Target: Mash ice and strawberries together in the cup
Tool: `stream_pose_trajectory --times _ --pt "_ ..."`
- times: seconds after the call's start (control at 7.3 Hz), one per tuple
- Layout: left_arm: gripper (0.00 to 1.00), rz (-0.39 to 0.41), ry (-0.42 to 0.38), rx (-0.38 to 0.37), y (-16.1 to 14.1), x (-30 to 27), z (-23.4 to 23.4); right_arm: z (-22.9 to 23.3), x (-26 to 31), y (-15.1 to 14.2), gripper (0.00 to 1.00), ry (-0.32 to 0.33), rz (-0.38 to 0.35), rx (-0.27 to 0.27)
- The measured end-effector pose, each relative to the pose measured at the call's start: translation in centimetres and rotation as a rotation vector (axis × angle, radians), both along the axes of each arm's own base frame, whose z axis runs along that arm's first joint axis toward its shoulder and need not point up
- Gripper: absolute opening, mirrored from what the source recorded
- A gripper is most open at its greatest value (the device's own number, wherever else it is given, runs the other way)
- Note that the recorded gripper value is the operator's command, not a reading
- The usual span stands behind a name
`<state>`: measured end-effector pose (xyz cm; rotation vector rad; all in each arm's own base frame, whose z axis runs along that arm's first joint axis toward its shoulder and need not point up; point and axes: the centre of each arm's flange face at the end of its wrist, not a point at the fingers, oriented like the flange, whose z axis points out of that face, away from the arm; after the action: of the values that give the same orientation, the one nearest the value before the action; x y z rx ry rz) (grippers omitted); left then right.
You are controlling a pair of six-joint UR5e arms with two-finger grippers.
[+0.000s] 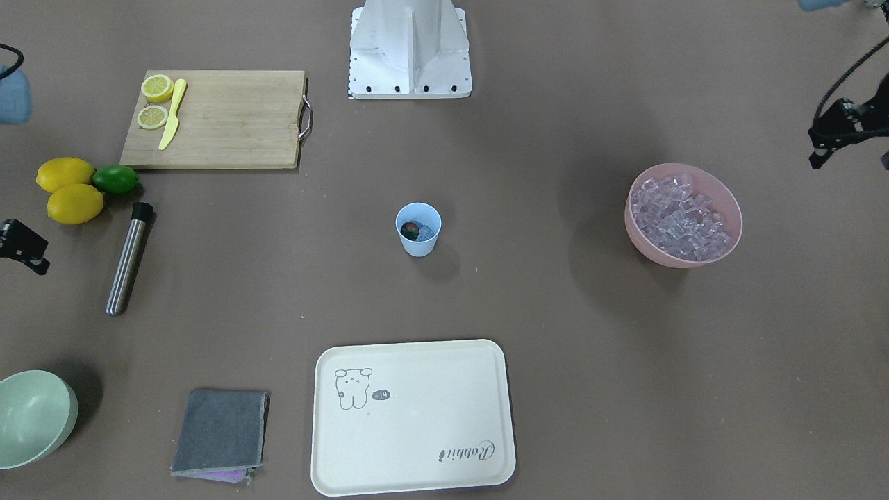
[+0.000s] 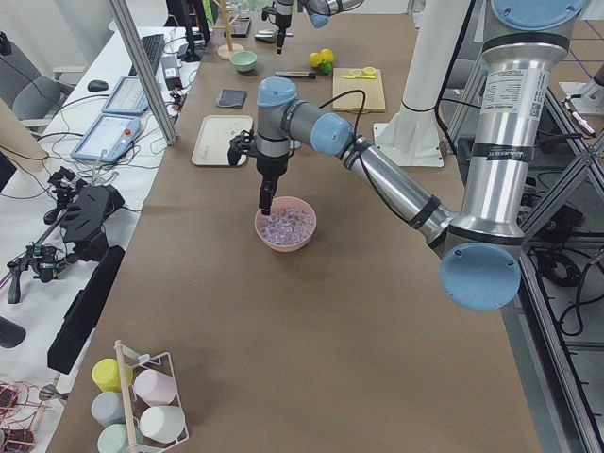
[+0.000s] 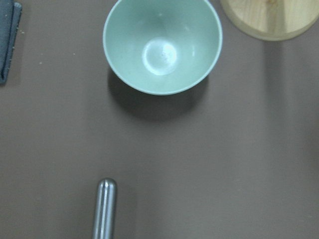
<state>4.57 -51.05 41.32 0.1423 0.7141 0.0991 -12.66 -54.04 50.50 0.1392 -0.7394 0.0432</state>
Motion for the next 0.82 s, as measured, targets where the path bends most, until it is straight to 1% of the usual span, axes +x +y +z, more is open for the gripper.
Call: stream_pose_trajectory --times 0.14,0.27,0.41,0.55,0.69,0.82 --pt "0.97 0.039 0.027 0.009 -1.5 -2.5 2.4 0.2 3.9 -0.1 1.0 0.045 -0.048 0.017" --pt "0.97 0.07 0.034 0.025 -2.2 -4.9 4.6 1.5 7.7 0.4 1.0 0.072 -0.083 0.029" --pt "0.97 0.104 0.03 0.032 -2.3 -6.9 7.4 3.3 11.1 1.6 1.0 0.08 -0.105 0.033" --pt "0.98 0.132 0.025 0.019 -1.7 -8.2 10.5 5.3 14.2 3.2 1.0 0.077 -0.119 0.035" --pt "0.97 0.143 0.025 0.0 -0.7 -9.0 12.8 7.1 16.8 5.1 1.0 0.066 -0.121 0.035" --pt "0.97 0.141 0.025 -0.015 -0.1 -9.5 14.1 8.5 18.8 6.9 1.0 0.05 -0.118 0.035"
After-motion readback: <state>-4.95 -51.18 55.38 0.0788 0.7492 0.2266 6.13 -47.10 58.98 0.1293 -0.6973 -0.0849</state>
